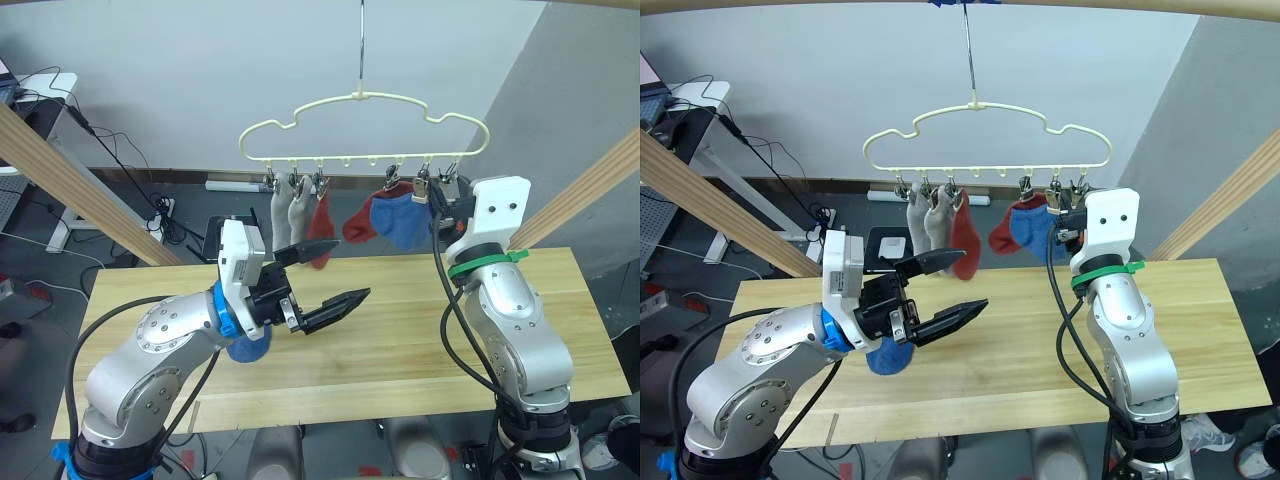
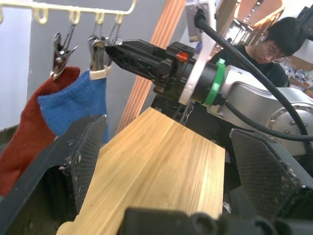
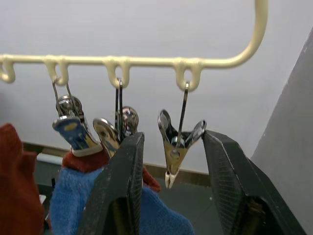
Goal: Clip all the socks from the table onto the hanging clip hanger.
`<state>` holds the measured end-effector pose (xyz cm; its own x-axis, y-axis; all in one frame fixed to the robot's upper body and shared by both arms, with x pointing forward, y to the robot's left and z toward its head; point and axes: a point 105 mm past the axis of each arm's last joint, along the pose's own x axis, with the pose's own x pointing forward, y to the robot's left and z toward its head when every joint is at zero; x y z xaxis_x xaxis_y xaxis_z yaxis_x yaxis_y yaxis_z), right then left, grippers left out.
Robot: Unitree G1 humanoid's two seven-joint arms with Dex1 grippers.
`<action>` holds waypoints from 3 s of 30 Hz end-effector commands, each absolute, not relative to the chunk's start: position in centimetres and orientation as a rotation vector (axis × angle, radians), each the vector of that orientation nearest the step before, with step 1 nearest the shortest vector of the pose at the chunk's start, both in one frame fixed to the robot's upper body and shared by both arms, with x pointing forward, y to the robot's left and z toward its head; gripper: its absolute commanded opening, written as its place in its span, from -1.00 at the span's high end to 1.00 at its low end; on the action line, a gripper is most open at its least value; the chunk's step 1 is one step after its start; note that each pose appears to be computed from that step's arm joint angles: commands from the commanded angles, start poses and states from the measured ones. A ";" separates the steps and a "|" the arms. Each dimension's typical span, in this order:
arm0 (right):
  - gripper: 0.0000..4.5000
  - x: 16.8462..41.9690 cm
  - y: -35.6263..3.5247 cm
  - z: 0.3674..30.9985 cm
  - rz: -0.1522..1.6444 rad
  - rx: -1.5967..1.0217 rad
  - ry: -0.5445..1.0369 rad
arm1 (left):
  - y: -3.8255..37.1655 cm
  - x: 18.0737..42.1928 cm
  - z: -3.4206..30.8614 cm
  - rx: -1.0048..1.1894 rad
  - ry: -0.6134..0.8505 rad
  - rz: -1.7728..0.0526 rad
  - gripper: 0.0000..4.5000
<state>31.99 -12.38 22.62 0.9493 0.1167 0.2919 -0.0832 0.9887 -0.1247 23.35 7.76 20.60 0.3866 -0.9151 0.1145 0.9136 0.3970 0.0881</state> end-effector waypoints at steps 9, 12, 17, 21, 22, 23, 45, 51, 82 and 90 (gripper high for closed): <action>0.14 31.6 -12.4 24.3 0.094 -0.111 -0.387 | 7.5 22.5 21.9 0.055 -0.244 -1.186 -1.00; 0.14 31.6 -12.2 24.2 0.099 -0.099 -0.381 | 7.5 22.4 21.9 0.054 -0.245 -1.183 -1.00; 0.14 31.8 -12.2 24.1 0.095 -0.084 -0.374 | 7.4 22.4 21.8 0.055 -0.243 -1.182 -1.00; 0.14 31.9 -12.3 24.1 0.087 -0.083 -0.377 | 7.4 22.4 21.8 0.055 -0.241 -1.182 -1.00; 0.14 31.9 -12.3 24.1 0.086 -0.083 -0.377 | 7.4 22.4 21.8 0.053 -0.241 -1.182 -1.00; 0.14 31.9 -12.3 24.1 0.084 -0.083 -0.378 | 7.4 22.4 21.7 0.053 -0.240 -1.183 -1.00; 0.99 31.9 -12.8 24.5 0.088 -0.098 -0.388 | 7.1 22.3 21.4 0.046 -0.233 -1.186 -1.00; 0.99 32.1 -15.4 24.4 0.168 -0.148 -0.334 | 7.5 22.4 20.5 0.052 -0.201 -1.175 -1.00; -0.20 30.9 -14.5 23.0 0.143 -0.201 -0.345 | 7.3 22.3 20.9 0.052 -0.240 -1.183 -1.00; 0.37 31.5 -13.5 23.4 0.135 -0.184 -0.373 | 7.3 22.4 21.7 0.052 -0.269 -1.180 -1.00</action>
